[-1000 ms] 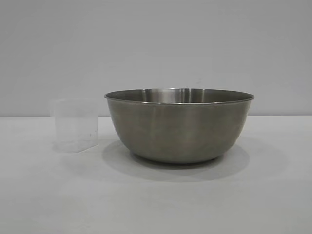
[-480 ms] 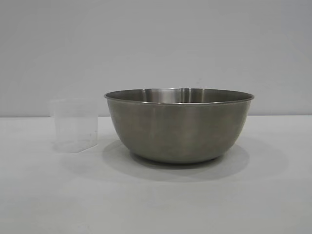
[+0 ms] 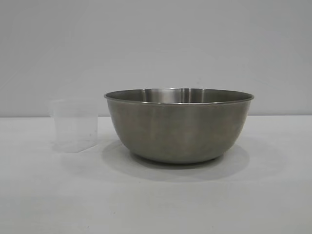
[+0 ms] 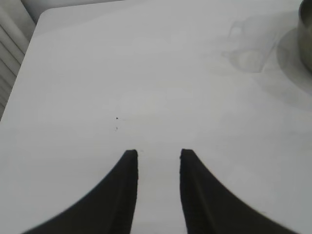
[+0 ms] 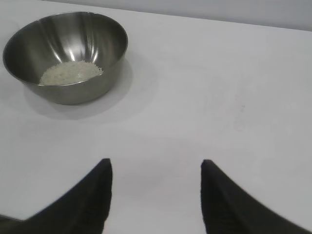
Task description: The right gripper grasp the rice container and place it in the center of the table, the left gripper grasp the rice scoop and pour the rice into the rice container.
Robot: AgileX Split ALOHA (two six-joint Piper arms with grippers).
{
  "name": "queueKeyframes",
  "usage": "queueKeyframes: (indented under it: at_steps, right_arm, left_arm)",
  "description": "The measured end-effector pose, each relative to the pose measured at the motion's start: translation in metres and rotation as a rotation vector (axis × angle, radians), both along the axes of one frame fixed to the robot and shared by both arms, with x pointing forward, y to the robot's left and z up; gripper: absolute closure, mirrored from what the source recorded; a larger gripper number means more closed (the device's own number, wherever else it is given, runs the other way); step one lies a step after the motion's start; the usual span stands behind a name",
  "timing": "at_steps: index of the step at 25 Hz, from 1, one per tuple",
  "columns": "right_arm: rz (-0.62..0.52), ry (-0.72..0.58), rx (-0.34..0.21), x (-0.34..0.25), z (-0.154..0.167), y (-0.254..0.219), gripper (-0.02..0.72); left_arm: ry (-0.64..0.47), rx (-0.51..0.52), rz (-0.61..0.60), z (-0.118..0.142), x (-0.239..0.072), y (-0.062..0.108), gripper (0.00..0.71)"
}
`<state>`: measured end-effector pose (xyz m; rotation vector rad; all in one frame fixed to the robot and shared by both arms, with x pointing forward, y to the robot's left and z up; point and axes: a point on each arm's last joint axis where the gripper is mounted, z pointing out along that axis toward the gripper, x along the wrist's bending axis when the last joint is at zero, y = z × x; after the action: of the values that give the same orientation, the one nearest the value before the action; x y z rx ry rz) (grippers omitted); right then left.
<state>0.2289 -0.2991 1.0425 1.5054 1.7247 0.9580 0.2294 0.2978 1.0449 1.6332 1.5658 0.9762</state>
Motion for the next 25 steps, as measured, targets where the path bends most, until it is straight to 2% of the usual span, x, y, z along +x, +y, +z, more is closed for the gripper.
queueKeyframes:
  at_steps: [4, 25]
  right_arm:
    - [-0.033, 0.000, 0.000, 0.0000, 0.0000, 0.0003, 0.320]
    - [-0.033, 0.000, 0.000, 0.0000, 0.0000, 0.0003, 0.320]
  left_arm:
    - [0.000, 0.000, 0.000, 0.0000, 0.0000, 0.0000, 0.542]
    - [0.000, 0.000, 0.000, 0.0000, 0.0000, 0.0000, 0.542]
